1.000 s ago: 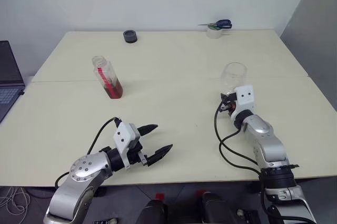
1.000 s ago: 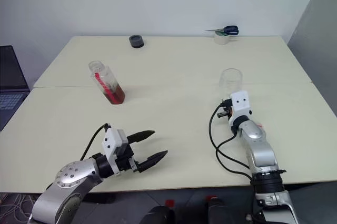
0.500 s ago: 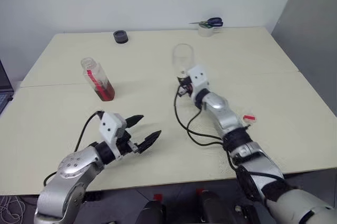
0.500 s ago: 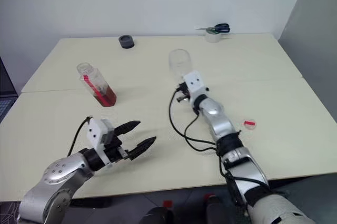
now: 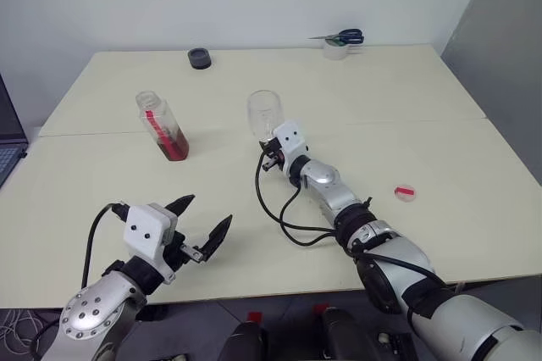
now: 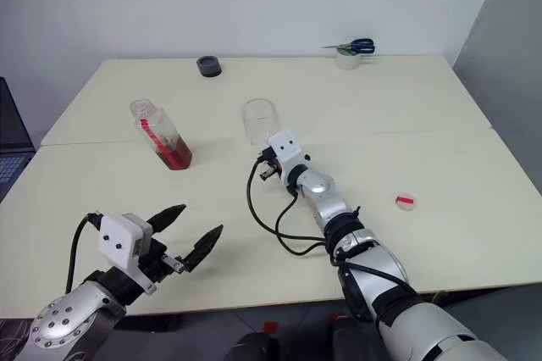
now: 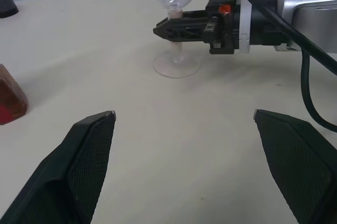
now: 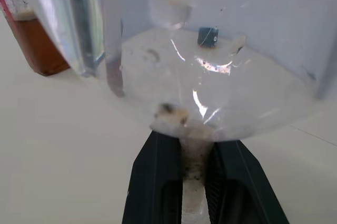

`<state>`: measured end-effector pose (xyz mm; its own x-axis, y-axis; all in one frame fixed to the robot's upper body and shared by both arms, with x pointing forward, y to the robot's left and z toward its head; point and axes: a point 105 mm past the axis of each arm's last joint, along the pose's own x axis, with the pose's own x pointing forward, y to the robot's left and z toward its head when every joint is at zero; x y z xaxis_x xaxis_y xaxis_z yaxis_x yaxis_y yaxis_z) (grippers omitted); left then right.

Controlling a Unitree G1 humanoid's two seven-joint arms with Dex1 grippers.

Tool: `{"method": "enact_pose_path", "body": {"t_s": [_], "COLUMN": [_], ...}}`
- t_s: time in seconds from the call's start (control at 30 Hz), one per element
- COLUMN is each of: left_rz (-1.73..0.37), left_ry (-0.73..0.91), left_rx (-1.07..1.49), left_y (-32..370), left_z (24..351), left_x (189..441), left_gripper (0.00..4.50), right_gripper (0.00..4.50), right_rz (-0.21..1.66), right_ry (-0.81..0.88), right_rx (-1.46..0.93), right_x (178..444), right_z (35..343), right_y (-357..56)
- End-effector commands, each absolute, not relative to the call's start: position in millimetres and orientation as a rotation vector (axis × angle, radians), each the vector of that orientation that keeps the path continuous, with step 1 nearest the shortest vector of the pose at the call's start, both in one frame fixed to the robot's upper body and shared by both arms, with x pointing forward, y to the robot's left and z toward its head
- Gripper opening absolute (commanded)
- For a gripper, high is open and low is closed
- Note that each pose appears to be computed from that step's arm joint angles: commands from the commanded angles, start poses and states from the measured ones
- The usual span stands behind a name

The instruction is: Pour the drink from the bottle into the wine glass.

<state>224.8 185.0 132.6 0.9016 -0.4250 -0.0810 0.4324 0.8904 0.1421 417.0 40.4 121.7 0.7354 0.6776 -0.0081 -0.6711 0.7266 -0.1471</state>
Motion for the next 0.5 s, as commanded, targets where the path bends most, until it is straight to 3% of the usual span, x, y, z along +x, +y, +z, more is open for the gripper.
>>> {"method": "enact_pose_path", "body": {"t_s": [0.03, 0.3, 0.5], "left_rz": [-0.437, -0.451, -0.468], "left_ry": [-0.018, -0.007, -0.006], "left_rx": [0.181, 0.191, 0.182], "left_y": [182.1, 182.4, 178.9], "left_z": [148.4, 146.7, 145.0], "left_x": [224.7, 230.2, 230.5], "left_gripper": [4.5, 4.5, 4.5], "right_gripper": [0.24, 0.24, 2.19], "right_rz": [0.757, 0.771, 0.768], "right_ry": [-0.095, -0.04, -0.048], "right_rx": [-0.139, -0.156, -0.165], "right_x": [417.6, 415.5, 415.6], "right_z": [136.1, 121.1, 120.4], "right_y": [45.5, 42.4, 39.2]}}
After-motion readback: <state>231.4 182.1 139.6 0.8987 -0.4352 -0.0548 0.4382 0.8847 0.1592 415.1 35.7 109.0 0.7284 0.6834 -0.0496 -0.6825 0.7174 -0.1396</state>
